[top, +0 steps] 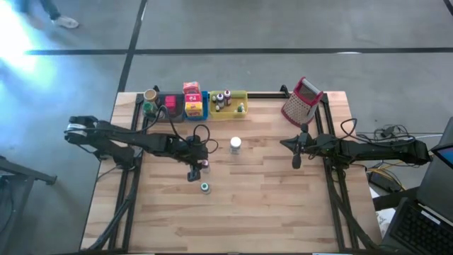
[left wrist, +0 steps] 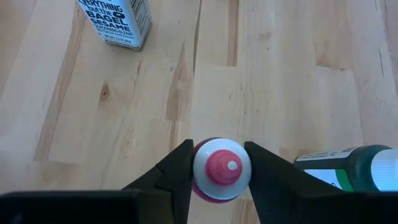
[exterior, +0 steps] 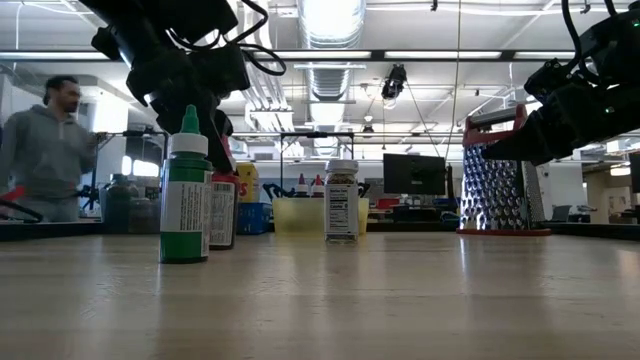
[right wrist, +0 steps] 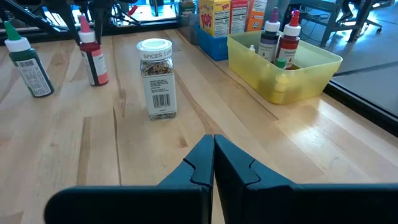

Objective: Pick & Place Kitchen Items
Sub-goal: Put the pink food coloring bottle into the yellow bin

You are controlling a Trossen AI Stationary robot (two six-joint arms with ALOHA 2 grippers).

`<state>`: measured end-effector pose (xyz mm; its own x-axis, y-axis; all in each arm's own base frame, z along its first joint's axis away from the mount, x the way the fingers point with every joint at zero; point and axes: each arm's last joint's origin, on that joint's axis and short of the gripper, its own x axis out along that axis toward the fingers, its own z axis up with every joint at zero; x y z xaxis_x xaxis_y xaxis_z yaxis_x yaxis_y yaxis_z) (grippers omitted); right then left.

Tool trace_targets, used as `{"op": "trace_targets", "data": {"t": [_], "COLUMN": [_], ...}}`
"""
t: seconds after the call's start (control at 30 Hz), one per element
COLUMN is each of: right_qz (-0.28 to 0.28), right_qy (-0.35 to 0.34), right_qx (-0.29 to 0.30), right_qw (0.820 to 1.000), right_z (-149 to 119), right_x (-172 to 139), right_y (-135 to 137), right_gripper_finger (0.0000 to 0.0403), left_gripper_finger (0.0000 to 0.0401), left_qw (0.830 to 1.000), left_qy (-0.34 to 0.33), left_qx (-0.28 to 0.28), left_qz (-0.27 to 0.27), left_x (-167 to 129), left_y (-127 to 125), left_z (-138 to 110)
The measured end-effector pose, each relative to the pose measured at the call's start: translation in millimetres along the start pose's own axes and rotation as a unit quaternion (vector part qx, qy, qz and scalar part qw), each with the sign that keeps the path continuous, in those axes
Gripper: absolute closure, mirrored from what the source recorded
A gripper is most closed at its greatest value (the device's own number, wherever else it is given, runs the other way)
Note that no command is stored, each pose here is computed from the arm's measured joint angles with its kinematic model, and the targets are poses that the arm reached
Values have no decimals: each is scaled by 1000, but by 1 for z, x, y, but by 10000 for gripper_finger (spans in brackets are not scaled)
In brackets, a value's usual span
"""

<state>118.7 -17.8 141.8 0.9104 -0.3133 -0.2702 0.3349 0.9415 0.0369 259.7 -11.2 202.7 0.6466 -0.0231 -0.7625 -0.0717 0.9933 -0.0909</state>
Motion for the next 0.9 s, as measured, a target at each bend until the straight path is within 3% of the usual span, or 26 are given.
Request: {"op": "trace_targets", "data": {"t": [0.23,0.37,0.7,0.9], "right_qz": [0,0,0,0], "right_qy": [0,0,0,0], "right_qx": [0,0,0,0], "right_qw": [1000,1000,1000,1000], "right_z": [0,0,0,0], "right_x": [0,0,0,0], "right_y": [0,0,0,0], "right_gripper_finger": [394,394,394,394], "left_gripper_finger": [265,265,265,265], "left_qw": [1000,999,977,962], "left_qy": [-1,-36,-151,-188], "left_qx": [-10,-2,82,66], "left_qz": [-1,3,127,189], "left_x": [-2,-11,-51,-60], "left_y": [0,-2,7,31], "left_z": [3,23,89,109]}}
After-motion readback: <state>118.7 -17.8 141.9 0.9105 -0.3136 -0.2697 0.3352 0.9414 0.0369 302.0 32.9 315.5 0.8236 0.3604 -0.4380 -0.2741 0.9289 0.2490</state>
